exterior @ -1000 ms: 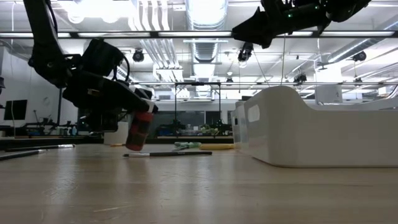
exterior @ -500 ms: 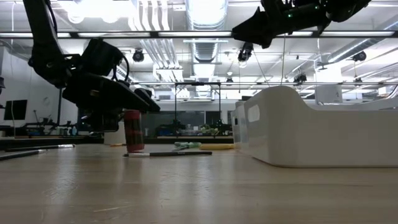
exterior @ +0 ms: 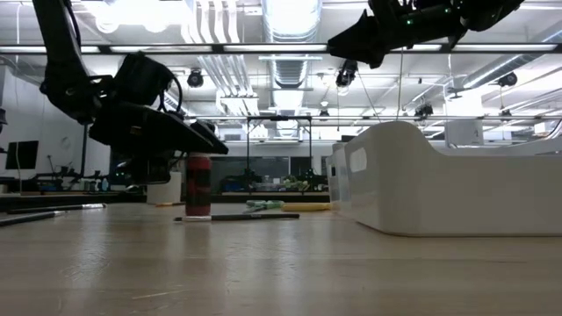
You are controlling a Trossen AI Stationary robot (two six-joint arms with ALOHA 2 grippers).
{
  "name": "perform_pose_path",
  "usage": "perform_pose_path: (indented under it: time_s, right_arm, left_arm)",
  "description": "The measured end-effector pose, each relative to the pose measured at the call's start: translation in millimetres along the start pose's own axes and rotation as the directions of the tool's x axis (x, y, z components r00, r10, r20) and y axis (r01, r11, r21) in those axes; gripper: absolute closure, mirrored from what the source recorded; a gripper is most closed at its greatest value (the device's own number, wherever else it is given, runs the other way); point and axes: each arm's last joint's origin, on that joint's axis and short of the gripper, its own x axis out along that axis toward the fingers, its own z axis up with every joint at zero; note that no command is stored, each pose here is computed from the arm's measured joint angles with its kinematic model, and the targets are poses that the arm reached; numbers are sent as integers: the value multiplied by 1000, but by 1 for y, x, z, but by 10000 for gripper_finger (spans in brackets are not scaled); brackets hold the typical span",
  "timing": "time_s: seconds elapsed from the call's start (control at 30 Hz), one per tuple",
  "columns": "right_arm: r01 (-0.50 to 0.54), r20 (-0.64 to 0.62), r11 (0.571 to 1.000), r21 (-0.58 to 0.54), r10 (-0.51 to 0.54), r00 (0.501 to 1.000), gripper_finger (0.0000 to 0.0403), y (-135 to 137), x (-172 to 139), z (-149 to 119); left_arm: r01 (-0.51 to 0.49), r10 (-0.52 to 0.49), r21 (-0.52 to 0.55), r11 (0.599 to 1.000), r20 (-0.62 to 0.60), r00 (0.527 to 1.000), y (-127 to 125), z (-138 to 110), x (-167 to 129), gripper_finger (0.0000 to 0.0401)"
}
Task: Pick & Place Paint Supplies
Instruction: Put the red paint bottle into the left transparent bin
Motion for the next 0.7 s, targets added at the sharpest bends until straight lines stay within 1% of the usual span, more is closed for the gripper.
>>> perform_pose_path:
  time_s: [0.27, 0.4, 0.47, 0.53, 0.6, 0.7]
  right_arm:
    - [0, 0, 1000, 0, 0, 1000, 186, 0, 0, 0]
    - [0, 0, 1000, 0, 0, 1000, 186, 0, 0, 0]
    - [0, 0, 1000, 0, 0, 1000, 186, 0, 0, 0]
    - [0, 0, 1000, 0, 0, 1000, 186, 0, 0, 0]
    - [0, 0, 1000, 0, 0, 1000, 186, 0, 0, 0]
    - [0, 0, 1000, 0, 0, 1000, 186, 0, 0, 0]
  left_arm:
    - [54, -34, 141, 989, -138, 990, -6, -19, 2, 218]
    - [121, -74, 256, 959, -186, 980, -13, -34, 4, 218]
    - [149, -89, 297, 943, -206, 974, -15, -42, 3, 218]
    - [158, -99, 315, 936, -194, 976, -15, -49, 2, 218]
    - [164, -119, 330, 930, -152, 981, -14, -56, -1, 218]
    - [150, -157, 356, 922, -9, 988, -9, -69, -7, 218]
